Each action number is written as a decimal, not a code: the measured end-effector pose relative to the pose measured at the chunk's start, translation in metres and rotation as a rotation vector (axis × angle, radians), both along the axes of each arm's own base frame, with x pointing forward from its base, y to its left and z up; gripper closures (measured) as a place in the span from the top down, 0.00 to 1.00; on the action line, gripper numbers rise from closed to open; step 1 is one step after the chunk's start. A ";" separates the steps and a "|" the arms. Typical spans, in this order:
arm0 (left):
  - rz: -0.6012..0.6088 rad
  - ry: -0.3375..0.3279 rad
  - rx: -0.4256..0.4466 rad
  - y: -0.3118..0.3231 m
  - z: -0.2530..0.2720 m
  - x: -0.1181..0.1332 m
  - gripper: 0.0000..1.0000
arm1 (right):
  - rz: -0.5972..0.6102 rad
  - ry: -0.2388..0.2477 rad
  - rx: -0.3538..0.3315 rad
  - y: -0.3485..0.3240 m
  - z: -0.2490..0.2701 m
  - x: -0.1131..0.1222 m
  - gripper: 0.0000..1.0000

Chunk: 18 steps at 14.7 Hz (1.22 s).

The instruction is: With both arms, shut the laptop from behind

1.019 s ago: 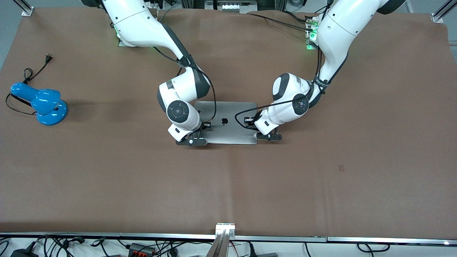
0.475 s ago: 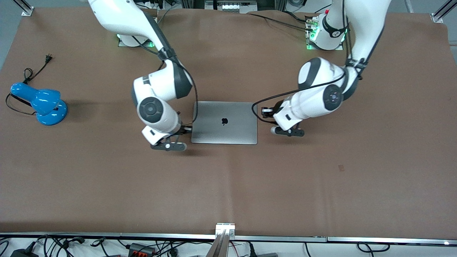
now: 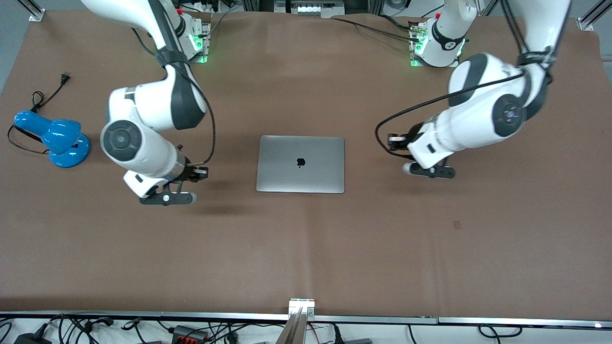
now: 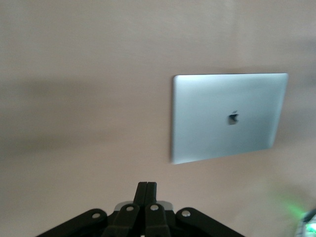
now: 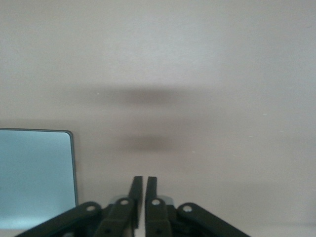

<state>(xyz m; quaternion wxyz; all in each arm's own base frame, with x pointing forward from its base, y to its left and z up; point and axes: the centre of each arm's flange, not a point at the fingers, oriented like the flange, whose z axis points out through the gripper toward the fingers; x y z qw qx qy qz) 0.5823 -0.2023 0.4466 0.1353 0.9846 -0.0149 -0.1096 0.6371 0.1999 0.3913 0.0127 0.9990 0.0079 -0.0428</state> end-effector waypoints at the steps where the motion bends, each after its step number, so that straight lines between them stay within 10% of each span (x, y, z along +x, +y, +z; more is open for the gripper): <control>1: -0.005 -0.001 0.019 0.013 0.027 0.004 0.01 | -0.010 -0.009 0.001 -0.009 0.012 0.002 0.26; 9: 0.049 0.017 0.114 0.100 0.133 -0.003 0.02 | -0.120 -0.111 -0.011 -0.098 0.147 0.020 1.00; 13: 0.034 0.025 0.120 0.087 0.132 -0.007 0.14 | -0.177 -0.156 0.054 -0.153 0.180 0.027 1.00; 18: 0.059 0.023 0.209 0.086 0.129 -0.008 0.57 | -0.141 -0.179 0.073 -0.230 0.206 0.014 1.00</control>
